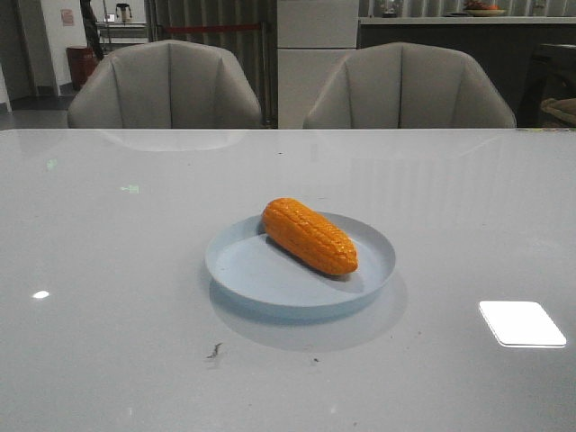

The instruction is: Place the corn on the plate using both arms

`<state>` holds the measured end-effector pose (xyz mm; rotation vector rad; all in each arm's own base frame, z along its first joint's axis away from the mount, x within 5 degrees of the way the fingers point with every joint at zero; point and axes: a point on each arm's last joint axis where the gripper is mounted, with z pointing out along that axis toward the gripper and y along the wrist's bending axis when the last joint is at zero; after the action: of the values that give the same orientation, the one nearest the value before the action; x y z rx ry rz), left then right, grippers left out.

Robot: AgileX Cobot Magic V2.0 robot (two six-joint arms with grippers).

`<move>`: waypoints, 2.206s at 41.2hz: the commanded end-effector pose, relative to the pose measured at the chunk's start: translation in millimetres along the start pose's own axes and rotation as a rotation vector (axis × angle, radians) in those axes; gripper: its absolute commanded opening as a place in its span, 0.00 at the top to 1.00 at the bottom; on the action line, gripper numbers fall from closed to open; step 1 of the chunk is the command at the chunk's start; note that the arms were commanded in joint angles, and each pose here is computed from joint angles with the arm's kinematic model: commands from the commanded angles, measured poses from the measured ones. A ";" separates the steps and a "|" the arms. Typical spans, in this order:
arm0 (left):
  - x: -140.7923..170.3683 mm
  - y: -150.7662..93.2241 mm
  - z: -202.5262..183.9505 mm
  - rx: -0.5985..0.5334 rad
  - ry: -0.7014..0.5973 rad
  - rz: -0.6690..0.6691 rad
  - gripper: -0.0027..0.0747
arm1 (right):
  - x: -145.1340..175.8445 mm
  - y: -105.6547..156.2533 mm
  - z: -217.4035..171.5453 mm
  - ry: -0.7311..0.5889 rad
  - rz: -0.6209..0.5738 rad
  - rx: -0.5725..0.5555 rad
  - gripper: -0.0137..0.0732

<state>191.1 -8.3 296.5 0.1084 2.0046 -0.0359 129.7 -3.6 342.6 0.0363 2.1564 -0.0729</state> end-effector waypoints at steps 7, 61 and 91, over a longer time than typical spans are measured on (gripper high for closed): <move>-17.4 2.1 -4.4 -0.023 -0.112 -0.018 0.84 | -12.7 -0.8 -6.0 -0.097 0.002 0.000 0.18; 140.3 -8.6 -84.7 -0.062 -0.585 -0.004 0.84 | -12.7 -0.8 -6.0 -0.097 0.002 0.000 0.18; 144.7 -8.5 -81.1 -0.049 -0.514 -0.053 0.84 | -12.9 0.2 -5.6 -0.097 0.014 -0.011 0.18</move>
<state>56.4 -1.7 204.0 0.0224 1.5512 -0.0239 129.7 -3.4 342.6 0.0396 2.1567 -0.0676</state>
